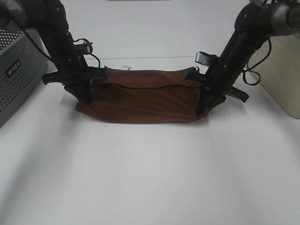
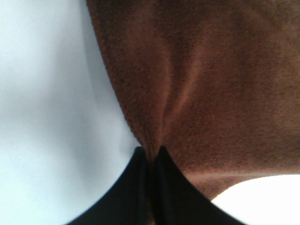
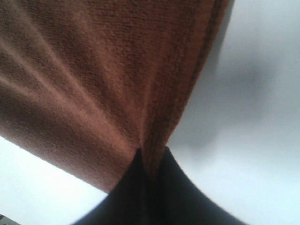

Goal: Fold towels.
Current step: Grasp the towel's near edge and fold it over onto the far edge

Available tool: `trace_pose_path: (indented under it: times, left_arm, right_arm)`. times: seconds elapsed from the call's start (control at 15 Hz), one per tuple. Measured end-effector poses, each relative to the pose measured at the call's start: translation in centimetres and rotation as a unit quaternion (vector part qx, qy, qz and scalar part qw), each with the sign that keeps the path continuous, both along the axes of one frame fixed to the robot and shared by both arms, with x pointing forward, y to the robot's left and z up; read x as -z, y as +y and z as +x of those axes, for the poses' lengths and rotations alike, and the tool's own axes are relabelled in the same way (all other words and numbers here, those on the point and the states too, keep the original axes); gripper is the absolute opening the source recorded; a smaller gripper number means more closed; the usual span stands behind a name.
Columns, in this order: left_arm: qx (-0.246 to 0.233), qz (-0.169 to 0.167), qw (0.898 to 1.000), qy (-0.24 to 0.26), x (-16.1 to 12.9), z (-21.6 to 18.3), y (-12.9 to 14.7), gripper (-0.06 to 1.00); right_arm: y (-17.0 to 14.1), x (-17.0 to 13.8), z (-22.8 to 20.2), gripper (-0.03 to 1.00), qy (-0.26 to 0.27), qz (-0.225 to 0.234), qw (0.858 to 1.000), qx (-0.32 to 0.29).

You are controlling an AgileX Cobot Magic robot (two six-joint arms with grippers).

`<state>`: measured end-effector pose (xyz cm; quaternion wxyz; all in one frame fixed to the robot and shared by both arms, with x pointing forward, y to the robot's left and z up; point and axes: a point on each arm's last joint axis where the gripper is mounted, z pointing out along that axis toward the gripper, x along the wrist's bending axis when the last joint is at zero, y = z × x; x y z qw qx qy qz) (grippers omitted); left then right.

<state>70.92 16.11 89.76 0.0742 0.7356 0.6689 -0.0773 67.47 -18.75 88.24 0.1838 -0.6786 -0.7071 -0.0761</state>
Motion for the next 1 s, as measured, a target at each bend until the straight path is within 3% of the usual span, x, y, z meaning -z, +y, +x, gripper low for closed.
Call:
trace_pose_path:
  times: [0.27, 0.6, 1.0]
  left_arm:
    - [0.016, 0.025, 0.999, 0.04, 0.0, -3.2, -0.3, 0.01]
    - [-0.002, 0.023, 0.999, 0.03, -0.9, -4.9, 0.3, 0.01]
    - [-0.064, -0.012, 0.995, -0.08, -5.1, -0.9, 1.9, 0.01]
  right_arm:
    - [-0.7, 1.2, -3.3, 0.0, 0.022, -0.011, 1.0, 0.0]
    - [-0.8, 0.9, -4.1, 0.0, 0.007, -0.013, 1.0, -0.004]
    - [-0.1, -3.9, 0.2, 0.0, -0.101, 0.001, 0.995, -0.009]
